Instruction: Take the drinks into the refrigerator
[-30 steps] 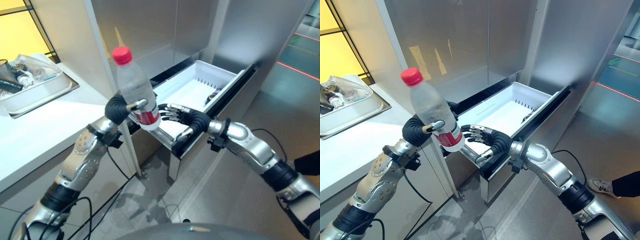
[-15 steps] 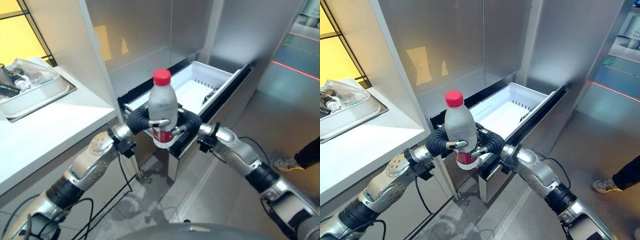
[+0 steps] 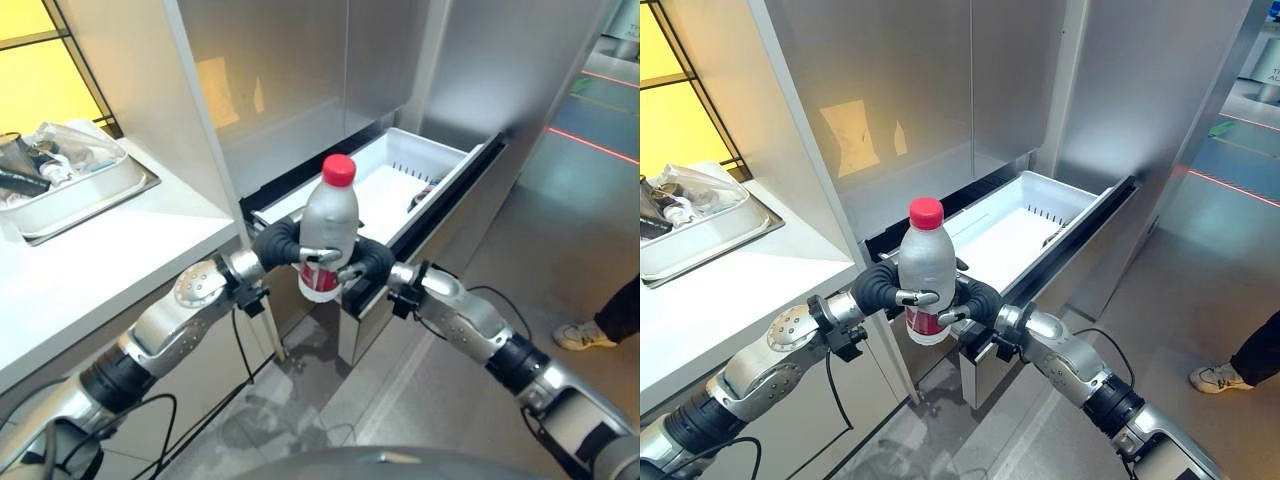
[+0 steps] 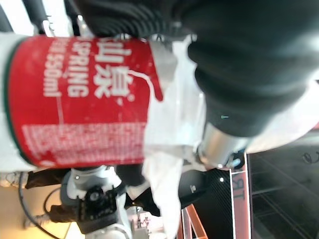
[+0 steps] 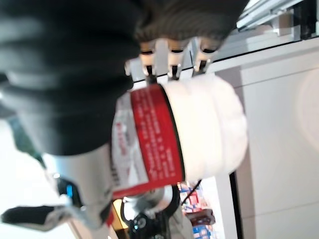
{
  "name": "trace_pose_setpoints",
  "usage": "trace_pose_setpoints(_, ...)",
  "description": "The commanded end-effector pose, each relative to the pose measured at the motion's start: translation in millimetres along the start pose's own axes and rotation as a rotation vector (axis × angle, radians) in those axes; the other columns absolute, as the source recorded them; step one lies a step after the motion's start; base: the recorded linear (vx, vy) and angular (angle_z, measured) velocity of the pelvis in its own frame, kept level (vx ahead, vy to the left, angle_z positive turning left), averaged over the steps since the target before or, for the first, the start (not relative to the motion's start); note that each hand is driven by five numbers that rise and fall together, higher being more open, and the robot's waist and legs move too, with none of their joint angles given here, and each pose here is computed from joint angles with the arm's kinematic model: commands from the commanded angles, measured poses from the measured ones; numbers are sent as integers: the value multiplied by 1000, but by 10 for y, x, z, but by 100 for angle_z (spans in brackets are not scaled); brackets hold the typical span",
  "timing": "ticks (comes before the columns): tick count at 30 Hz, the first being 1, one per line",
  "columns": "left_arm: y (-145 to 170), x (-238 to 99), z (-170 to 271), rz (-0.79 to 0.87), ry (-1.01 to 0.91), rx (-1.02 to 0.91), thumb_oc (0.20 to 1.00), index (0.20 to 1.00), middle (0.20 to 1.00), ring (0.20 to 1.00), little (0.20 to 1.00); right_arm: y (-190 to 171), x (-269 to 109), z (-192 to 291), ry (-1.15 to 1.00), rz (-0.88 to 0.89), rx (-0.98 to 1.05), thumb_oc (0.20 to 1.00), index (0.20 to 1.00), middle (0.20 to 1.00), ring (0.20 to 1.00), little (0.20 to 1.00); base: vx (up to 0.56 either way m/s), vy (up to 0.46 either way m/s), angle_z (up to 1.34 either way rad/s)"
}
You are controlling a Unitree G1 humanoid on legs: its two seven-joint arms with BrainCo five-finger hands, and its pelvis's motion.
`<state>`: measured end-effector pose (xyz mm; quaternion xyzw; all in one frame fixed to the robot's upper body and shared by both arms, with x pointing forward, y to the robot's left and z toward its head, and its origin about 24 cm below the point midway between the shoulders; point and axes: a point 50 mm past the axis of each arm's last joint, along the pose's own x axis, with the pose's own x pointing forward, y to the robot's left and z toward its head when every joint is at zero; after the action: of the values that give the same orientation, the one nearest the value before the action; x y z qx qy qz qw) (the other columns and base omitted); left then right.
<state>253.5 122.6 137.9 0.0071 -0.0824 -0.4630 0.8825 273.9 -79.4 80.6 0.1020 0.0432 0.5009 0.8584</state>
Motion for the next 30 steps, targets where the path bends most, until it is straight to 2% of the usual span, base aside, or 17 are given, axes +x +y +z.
trace_pose_setpoints(1,-69,378,558,-156,-242,150,200,200,200,200,200,116,84,152,-16,109,-60,1000,1000,1000,1000,1000,0,0,0)
trace_pose_setpoints(12,-49,428,654,-146,-284,194,200,200,200,200,200,191,86,216,-31,162,-96,1000,1000,1000,1000,1000,-4,-1,0)
trace_pose_setpoints(25,-10,424,624,-56,-340,176,200,200,200,200,200,262,124,102,-121,118,30,1000,1000,1000,1000,1000,0,0,0)
trace_pose_setpoints(26,4,420,607,-31,-347,168,200,200,200,200,200,274,143,113,-140,115,40,373,373,373,373,373,0,0,0)
trace_pose_setpoints(27,4,420,607,-31,-347,168,200,200,200,200,200,274,143,113,-140,115,40,200,200,200,200,200,0,0,0)
trace_pose_setpoints(30,3,433,583,-13,-357,147,200,200,200,200,200,292,177,128,-163,113,51,200,200,200,200,200,0,0,0)
